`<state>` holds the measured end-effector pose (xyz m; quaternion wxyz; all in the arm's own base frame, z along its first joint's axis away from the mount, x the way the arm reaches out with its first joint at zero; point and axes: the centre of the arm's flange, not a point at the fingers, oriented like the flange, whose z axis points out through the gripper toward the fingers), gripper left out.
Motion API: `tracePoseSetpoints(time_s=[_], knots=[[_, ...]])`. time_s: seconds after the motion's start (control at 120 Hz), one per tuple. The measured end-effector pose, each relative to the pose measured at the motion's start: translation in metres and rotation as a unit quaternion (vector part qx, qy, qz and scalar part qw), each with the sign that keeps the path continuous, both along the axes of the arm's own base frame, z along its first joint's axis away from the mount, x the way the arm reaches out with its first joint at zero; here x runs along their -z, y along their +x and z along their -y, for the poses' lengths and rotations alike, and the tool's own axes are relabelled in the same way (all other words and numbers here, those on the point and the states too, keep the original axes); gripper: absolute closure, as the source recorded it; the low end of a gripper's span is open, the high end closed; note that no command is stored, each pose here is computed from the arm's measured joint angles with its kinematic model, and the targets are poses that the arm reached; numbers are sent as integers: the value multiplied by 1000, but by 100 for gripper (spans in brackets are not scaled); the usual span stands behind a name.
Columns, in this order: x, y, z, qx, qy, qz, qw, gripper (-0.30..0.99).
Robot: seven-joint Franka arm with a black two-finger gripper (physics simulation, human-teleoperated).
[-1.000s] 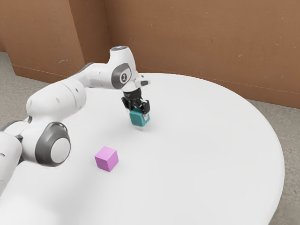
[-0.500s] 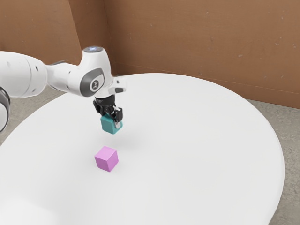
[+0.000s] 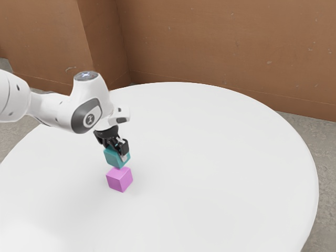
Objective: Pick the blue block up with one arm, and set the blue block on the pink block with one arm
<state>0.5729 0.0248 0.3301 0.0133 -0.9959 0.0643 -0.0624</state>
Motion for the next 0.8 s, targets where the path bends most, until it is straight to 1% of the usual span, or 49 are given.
tracePoseSetpoints(time_s=[0.275, 0.417, 0.575, 0.8], knots=[[-2, -25, 4, -10, -7, 5, 1000, 34], [0, -28, 16, -7, -9, 5, 1000, 34], [0, -38, 17, -13, -10, 3, 1000, 34], [-3, -40, 25, -14, -11, 6, 1000, 34]])
